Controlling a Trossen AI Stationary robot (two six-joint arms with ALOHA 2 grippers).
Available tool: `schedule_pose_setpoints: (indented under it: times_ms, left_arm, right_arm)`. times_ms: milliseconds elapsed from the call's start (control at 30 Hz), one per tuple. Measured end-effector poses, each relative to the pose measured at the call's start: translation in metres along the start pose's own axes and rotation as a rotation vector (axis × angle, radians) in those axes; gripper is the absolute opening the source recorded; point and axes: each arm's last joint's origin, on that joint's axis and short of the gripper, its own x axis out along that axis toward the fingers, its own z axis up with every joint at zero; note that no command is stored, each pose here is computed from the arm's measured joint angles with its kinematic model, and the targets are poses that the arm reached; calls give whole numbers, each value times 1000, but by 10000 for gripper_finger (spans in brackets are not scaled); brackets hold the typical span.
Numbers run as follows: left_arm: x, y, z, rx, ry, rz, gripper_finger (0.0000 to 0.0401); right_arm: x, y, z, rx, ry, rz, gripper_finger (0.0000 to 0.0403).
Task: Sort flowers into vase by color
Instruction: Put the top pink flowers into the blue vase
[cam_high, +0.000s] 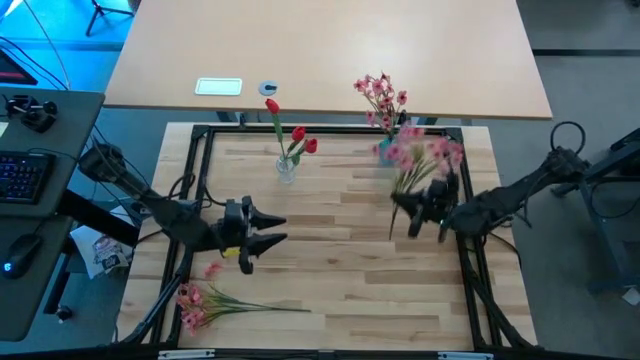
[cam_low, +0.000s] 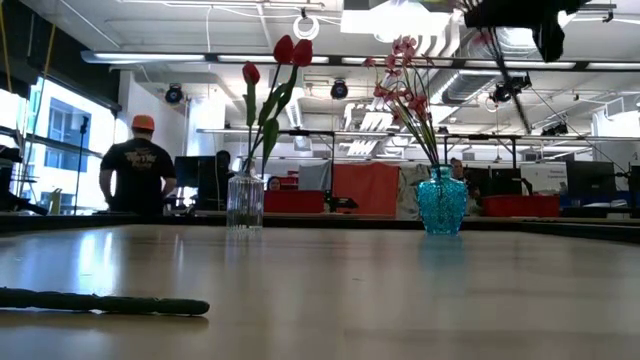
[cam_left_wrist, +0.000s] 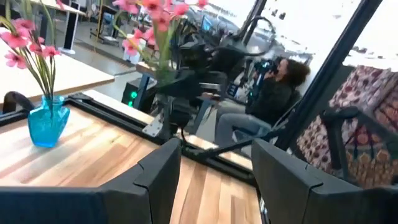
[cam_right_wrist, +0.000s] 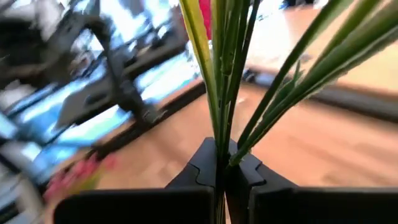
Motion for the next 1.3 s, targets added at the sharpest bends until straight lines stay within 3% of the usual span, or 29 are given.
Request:
schedule_pose_setpoints:
  times_ms: [167, 433, 767, 1133, 1300]
  left_arm:
    - [3, 4, 5, -16, -27, 16, 183]
    - [7, 8, 10, -39, -62, 31, 183]
    - [9, 9, 18, -1, -121, 27, 183]
    - [9, 8, 19, 29, -130, 25, 183]
    - [8, 10, 19, 74, -141, 76, 183]
  right_arm:
    - [-4, -42, 19, -45, -209, -135, 0]
    - [0, -83, 40, -160, -530, -271, 0]
    - [35, -117, 48, -245, -547, -440, 0]
    - [60, -142, 48, -266, -492, -459, 0]
    - [69, -148, 46, -273, -483, -483, 0]
